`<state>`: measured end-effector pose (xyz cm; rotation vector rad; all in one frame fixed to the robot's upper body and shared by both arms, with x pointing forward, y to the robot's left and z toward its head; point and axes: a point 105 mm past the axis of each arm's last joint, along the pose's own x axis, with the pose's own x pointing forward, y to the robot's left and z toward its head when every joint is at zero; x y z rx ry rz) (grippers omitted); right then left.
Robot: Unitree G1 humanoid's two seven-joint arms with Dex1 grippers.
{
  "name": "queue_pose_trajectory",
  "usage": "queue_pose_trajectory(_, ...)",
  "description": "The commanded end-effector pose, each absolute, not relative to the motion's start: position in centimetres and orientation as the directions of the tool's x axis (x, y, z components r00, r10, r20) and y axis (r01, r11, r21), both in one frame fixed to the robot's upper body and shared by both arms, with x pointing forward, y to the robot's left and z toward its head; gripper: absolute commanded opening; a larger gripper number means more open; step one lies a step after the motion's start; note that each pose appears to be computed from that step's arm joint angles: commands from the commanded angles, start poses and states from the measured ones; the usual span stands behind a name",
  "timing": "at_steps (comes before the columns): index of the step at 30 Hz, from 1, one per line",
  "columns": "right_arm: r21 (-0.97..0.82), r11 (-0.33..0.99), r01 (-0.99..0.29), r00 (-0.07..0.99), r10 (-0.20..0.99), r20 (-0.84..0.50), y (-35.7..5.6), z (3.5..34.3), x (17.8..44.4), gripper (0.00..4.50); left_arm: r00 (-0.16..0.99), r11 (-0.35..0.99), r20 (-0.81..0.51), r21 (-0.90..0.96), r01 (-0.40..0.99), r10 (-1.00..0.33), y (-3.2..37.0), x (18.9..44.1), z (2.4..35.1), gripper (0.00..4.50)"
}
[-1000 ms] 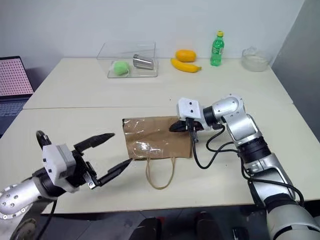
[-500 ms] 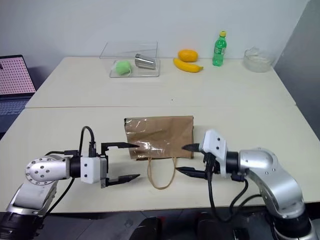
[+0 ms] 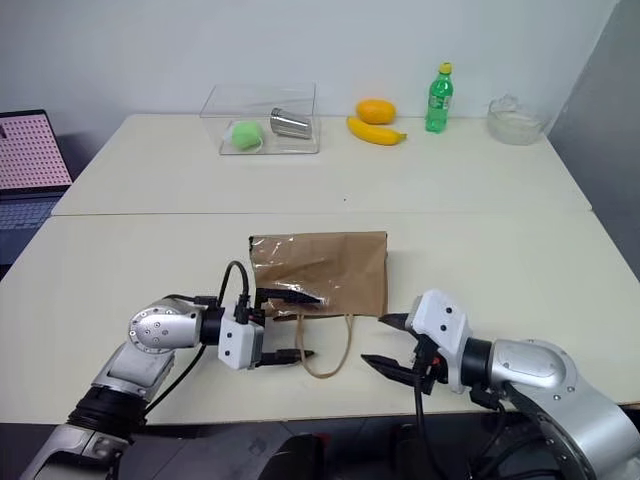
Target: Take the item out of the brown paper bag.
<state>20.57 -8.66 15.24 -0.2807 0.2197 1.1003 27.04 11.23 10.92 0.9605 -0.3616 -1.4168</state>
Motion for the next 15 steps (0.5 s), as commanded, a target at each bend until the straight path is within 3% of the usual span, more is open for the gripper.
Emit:
queue_pose_trajectory(1,-0.144,0.395,-0.908,0.42,0.855,-0.305,-8.1,15.9,19.4,3.1,0.119,-0.111,-0.248,0.745,0.658,-0.961,9.3,26.5,12.1,3.94)
queue_pose_trajectory(7,-0.108,0.338,-0.935,0.353,0.866,-0.355,-7.8,15.0,17.9,3.1,0.081,-0.069,-0.18,0.698,0.713,-0.98,8.4,26.7,15.0,2.1)
queue_pose_trajectory(13,-0.063,0.266,-0.962,0.269,0.883,-0.386,-7.1,13.8,17.4,3.1,0.149,0.008,-0.136,0.71,0.704,-0.979,8.2,29.4,17.9,0.16)
queue_pose_trajectory(15,-0.058,0.258,-0.964,0.26,0.891,-0.372,-6.5,13.5,18.0,3.1,0.153,0.01,-0.133,0.721,0.692,-0.979,7.8,30.2,18.7,0.04)
